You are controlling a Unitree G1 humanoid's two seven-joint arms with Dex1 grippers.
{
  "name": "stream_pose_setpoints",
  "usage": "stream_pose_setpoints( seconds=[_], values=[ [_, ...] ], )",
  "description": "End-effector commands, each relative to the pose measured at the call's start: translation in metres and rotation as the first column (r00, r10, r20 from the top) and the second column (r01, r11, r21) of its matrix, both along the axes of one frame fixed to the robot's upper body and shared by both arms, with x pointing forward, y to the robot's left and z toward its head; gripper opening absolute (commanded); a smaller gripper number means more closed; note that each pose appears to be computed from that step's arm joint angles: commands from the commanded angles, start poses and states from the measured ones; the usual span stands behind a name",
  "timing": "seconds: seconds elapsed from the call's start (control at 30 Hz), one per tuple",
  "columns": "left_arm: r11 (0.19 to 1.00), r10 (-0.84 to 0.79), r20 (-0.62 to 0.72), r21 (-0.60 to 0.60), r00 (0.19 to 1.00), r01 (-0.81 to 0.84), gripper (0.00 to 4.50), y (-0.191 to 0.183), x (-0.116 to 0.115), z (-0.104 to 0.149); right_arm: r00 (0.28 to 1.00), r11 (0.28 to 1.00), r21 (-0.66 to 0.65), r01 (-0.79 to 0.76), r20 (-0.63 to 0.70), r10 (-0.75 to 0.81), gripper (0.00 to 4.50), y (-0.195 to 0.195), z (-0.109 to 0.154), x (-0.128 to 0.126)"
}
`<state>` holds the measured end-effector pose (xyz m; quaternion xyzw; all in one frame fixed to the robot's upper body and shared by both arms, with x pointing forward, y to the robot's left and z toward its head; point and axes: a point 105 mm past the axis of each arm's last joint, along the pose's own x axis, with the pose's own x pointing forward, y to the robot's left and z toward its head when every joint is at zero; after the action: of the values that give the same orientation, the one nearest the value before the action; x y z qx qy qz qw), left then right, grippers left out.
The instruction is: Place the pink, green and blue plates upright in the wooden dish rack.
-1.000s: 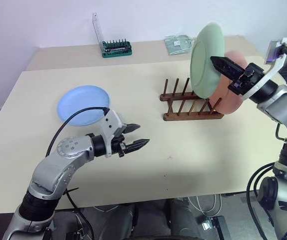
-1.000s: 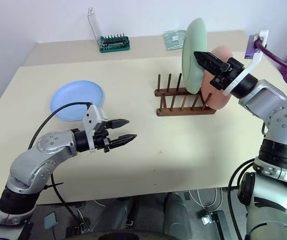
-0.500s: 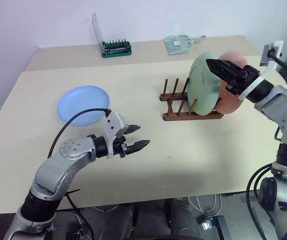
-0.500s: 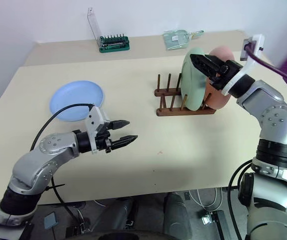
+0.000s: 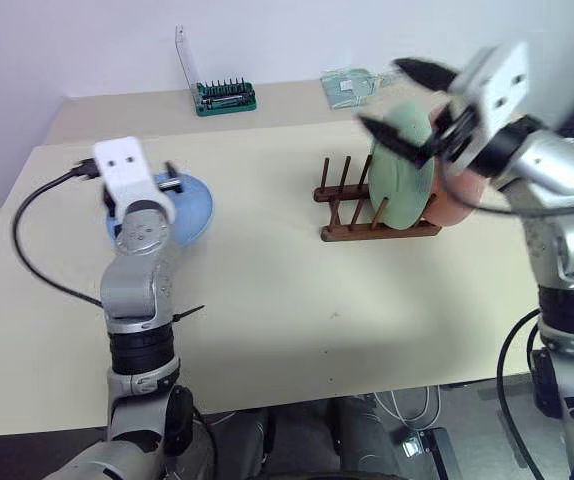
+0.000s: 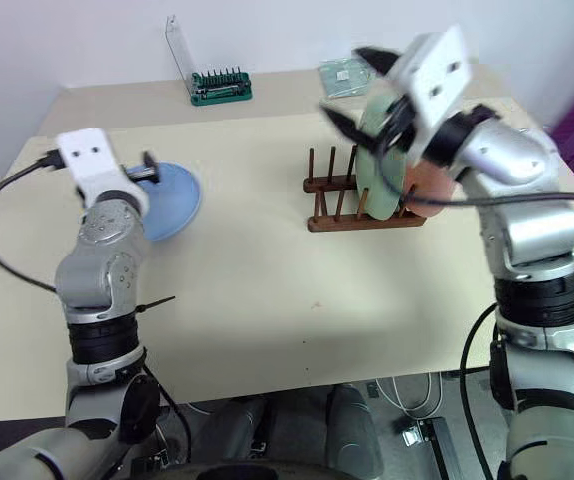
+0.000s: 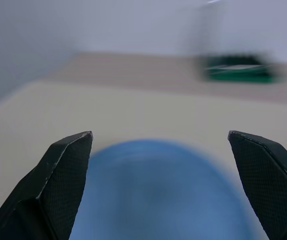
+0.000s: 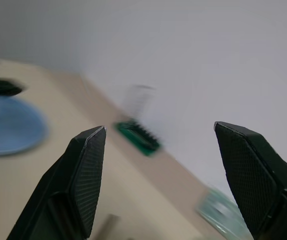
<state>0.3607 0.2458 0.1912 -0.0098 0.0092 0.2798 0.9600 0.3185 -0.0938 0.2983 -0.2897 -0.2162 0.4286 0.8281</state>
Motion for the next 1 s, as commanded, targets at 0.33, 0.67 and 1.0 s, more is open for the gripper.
stream_pose_setpoints(
  seconds=[0.33, 0.67, 1.0],
  values=[
    [0.976, 0.006, -0.315, -0.204, 0.949, -0.074, 4.24, 0.032, -0.011, -0.071, 0.952, 0.957, -0.118, -0.263, -0.192, 0.238, 3.5, 0.066, -0.092, -0.048],
    [0.929, -0.154, -0.259, -0.366, 0.954, 0.051, 0.09, 0.01, 0.002, -0.08, 0.976, 0.974, -0.144, -0.177, -0.153, 0.154, 3.5, 0.057, -0.094, -0.041],
    [0.857, -0.434, 0.238, -0.189, 0.869, 0.48, 0.0, -0.053, 0.02, 0.028, 0.994, 0.967, -0.252, -0.042, 0.084, 0.065, 4.43, 0.057, -0.063, -0.012]
  ],
)
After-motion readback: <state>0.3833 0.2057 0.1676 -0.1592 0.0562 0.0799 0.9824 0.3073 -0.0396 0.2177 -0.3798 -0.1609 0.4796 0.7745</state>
